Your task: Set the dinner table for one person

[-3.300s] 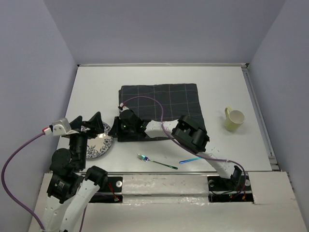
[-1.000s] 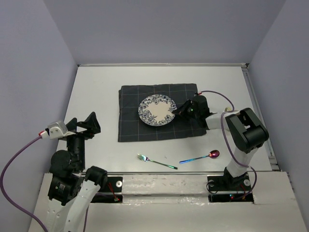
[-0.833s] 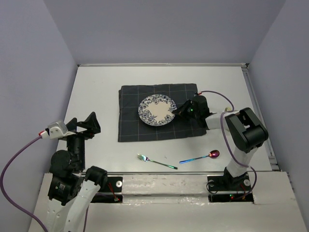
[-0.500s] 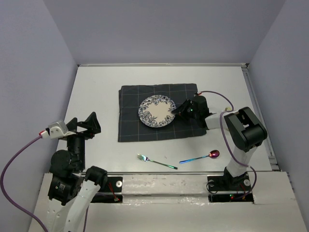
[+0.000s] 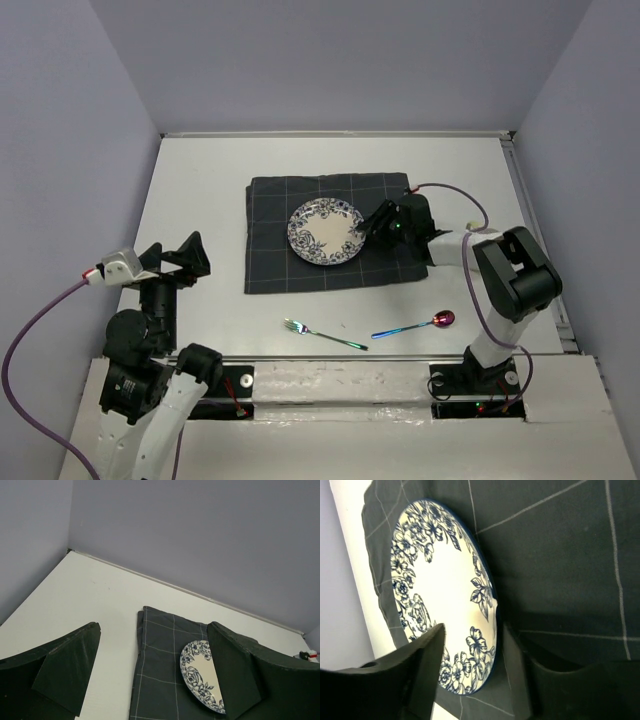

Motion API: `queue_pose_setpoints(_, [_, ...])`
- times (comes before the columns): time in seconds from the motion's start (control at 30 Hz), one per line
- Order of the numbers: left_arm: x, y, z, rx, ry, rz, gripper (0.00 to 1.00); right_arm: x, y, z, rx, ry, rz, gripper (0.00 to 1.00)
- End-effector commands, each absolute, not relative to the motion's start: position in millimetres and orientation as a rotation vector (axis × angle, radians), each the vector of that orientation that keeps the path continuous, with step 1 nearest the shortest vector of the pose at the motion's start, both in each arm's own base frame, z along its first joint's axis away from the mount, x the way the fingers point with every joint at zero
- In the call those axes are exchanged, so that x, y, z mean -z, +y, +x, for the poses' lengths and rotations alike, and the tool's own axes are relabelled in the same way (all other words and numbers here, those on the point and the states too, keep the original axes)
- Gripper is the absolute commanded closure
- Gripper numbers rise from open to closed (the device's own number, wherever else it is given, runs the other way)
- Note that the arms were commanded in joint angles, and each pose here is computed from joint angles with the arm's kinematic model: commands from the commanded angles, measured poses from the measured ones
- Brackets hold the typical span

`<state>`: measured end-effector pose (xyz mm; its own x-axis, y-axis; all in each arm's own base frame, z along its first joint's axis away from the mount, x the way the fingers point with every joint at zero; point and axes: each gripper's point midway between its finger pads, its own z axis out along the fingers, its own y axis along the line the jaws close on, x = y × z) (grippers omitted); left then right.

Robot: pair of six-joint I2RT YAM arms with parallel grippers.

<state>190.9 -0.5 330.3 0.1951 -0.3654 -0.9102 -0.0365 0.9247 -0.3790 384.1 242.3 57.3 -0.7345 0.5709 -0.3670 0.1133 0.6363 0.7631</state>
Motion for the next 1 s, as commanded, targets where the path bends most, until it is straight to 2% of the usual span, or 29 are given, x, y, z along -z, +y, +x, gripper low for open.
queue_pose_setpoints(0.0, [-345.7, 0.1, 188.3, 0.247, 1.310, -0.340, 0.01, -83.4, 224.7, 391.2, -0.879, 2.193, 0.487, 0.41])
queue_pose_setpoints(0.23, [-348.5, -0.2, 184.9, 0.256, 1.295, -0.329, 0.01, -109.9, 191.0, 369.7, -0.685, 2.195, 0.423, 0.41])
queue_pose_setpoints(0.37, [-352.3, 2.6, 178.3, 0.262, 1.270, -0.333, 0.01, -145.0, 142.7, 356.0, -0.401, 2.157, 0.384, 0.44])
queue_pose_setpoints(0.43, [-354.8, 3.6, 174.4, 0.273, 1.252, -0.337, 0.01, -160.9, 102.8, 349.3, -0.176, 2.140, 0.410, 0.46])
queue_pose_setpoints(0.57, [-357.0, -0.6, 176.4, 0.287, 1.247, -0.319, 0.01, -205.0, 34.5, 331.3, 0.095, 2.016, 0.504, 0.50])
queue_pose_setpoints(0.83, [-354.9, -7.3, 178.8, 0.313, 1.264, -0.300, 0.01, -193.4, -51.2, 304.5, 0.429, 2.070, 0.651, 0.53])
queue_pose_setpoints(0.97, [-354.8, -9.8, 179.0, 0.325, 1.266, -0.293, 0.01, -187.8, -55.4, 311.5, 0.383, 2.108, 0.669, 0.54])
